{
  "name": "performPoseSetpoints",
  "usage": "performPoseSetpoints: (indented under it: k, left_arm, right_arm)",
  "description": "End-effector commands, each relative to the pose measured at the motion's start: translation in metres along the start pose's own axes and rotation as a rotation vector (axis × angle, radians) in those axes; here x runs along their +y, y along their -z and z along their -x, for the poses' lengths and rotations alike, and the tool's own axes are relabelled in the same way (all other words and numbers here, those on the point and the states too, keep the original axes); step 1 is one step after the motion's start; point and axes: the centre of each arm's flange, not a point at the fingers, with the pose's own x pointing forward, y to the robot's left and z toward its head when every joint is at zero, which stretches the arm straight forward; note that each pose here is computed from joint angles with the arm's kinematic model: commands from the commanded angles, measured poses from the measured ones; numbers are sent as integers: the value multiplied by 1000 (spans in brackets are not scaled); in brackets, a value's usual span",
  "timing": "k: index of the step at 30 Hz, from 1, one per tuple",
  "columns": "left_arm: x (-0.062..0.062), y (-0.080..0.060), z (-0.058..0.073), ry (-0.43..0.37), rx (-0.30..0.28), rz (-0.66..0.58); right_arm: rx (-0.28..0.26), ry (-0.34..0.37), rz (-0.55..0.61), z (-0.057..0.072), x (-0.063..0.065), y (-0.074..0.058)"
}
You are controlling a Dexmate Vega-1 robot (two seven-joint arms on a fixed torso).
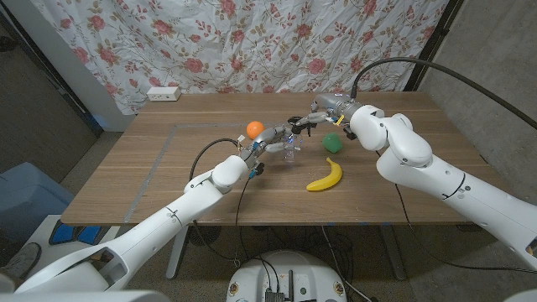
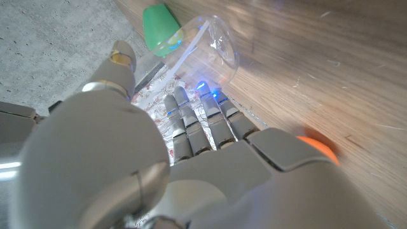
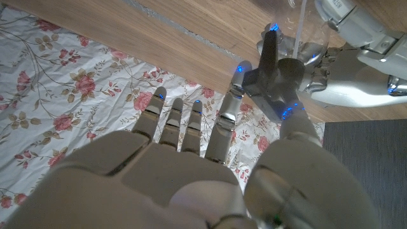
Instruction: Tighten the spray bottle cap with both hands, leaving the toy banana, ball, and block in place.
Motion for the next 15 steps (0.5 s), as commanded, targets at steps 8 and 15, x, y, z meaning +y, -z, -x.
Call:
performPoseSetpoints:
  k: [8, 15]
  left_arm:
    - [-2, 2, -2, 7, -2, 10]
    - [-2, 1, -2, 11, -2, 8]
  right_arm:
    - [0, 58, 9, -1, 1, -5]
    - [5, 80, 11, -3, 2, -7]
